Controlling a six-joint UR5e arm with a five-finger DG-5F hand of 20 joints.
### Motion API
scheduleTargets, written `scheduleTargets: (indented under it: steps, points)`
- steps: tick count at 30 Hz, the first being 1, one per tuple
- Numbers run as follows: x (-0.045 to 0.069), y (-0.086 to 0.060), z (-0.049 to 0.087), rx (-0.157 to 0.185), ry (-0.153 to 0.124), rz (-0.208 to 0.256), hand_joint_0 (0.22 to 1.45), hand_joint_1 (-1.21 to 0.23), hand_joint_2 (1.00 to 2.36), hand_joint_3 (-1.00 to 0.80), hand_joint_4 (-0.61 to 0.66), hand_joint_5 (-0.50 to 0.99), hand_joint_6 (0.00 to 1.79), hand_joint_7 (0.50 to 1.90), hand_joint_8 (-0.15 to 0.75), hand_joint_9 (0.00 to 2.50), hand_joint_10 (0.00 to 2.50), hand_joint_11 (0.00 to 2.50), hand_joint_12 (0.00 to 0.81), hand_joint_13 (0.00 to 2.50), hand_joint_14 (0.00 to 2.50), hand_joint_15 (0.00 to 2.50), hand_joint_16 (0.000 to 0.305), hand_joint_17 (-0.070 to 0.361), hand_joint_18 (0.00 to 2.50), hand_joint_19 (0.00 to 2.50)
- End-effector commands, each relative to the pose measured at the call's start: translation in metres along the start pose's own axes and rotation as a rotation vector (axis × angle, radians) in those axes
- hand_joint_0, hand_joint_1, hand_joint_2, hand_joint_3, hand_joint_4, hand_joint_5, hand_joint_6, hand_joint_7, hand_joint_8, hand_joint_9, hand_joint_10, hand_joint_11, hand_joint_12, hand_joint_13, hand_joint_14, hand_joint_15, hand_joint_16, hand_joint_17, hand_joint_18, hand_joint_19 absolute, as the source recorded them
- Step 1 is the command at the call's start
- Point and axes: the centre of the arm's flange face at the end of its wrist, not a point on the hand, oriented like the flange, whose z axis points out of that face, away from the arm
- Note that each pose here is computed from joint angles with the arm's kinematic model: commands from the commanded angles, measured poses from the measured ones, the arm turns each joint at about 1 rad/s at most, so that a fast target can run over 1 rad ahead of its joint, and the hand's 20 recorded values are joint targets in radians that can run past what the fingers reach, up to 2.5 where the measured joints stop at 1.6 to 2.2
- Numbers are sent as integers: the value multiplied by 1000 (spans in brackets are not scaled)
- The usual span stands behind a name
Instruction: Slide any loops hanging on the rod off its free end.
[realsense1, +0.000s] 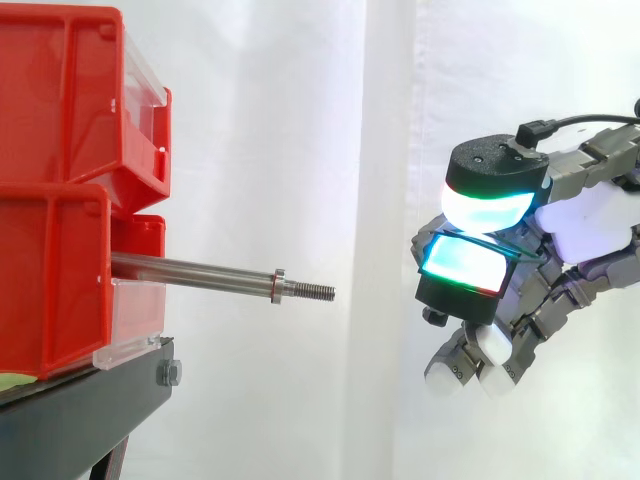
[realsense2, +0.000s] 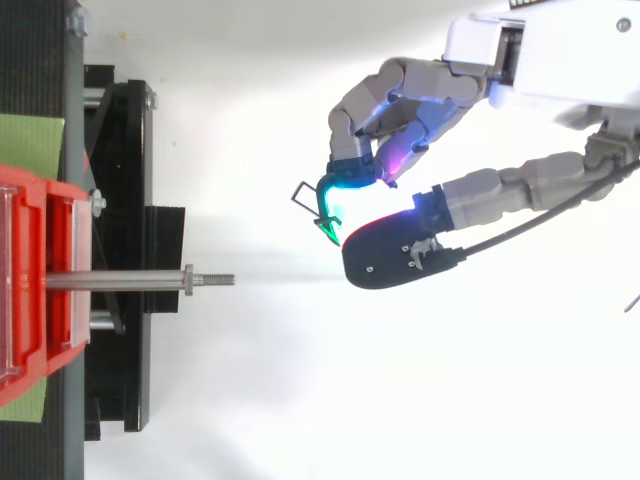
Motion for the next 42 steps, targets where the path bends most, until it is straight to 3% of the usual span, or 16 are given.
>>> scheduleTargets:
  steps: [1,9,15,19,23,30,42]
  points:
    - [0,0,0,0,1,-1,525,-535,1011,-237,30,-88,853,1069,238,920,17,495,354,467,8,211,53,119,467,361]
    - [2,0,0,-1,2,0,527,-529,1013,-253,64,-91,843,1095,246,909,20,512,343,459,8,210,50,112,451,363]
    - [1,1,0,-1,2,0,523,-656,1022,-130,59,-91,839,1183,247,907,22,536,330,466,8,211,46,104,454,358]
    - [1,1,0,-2,2,1,527,-722,1020,-85,77,-106,867,1116,267,889,19,542,345,479,8,215,50,112,484,343]
    - [2,0,0,-1,2,0,540,-745,1019,-189,115,-120,874,1092,256,864,22,555,330,463,10,210,47,105,462,354]
    - [2,0,0,-1,2,0,538,-655,1013,-332,118,-115,869,1078,253,873,20,540,332,464,8,215,47,106,471,353]
    - [1,1,0,-2,2,1,542,-553,1008,-414,126,-107,864,1084,254,891,22,542,328,469,8,211,47,106,478,351]
